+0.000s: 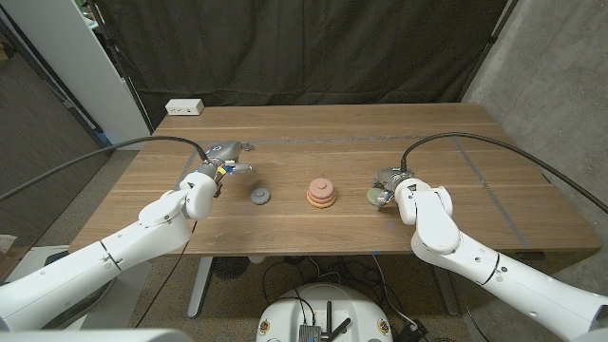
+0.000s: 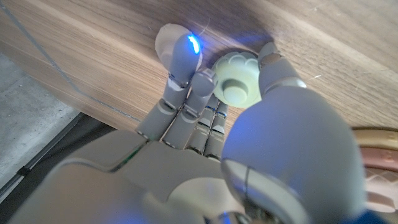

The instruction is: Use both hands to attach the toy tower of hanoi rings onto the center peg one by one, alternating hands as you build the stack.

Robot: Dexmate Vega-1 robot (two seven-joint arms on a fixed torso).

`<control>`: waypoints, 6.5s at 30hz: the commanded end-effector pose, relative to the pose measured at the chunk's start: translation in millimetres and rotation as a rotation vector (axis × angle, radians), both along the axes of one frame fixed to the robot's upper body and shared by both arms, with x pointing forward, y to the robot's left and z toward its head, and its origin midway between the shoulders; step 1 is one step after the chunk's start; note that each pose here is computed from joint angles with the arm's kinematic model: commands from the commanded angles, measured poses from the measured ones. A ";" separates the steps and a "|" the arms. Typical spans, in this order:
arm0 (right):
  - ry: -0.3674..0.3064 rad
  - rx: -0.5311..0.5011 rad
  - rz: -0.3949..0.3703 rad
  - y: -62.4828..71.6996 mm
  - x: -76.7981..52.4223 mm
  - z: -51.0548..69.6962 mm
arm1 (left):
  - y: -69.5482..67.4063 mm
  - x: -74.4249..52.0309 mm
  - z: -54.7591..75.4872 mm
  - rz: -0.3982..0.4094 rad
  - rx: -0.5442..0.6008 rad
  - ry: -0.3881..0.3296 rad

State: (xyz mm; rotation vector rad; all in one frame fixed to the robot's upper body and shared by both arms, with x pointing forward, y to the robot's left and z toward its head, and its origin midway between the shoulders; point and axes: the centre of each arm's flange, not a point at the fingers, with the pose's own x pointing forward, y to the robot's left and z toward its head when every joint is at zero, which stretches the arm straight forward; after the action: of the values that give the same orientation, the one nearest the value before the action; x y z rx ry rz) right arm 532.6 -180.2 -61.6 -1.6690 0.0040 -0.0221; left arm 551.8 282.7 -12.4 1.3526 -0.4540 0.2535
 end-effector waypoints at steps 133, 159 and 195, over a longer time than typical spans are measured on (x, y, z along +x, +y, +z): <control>-0.189 -0.066 0.344 46.5 -50.7 82.2 | 0.8 -8.5 6.5 -0.019 0.024 -0.010; -0.170 -0.160 0.467 88.3 -52.0 95.7 | -5.9 -6.8 3.0 -0.024 0.024 -0.004; -0.074 -0.251 0.514 124.3 -27.9 95.8 | -9.9 -8.8 3.3 -0.031 0.041 0.004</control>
State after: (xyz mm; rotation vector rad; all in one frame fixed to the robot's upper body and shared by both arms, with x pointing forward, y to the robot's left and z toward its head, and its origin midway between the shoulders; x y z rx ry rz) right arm 495.5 -66.2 35.9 -1.8512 -0.5254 0.2706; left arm 542.2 272.7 -10.6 1.3801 -0.4762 0.2209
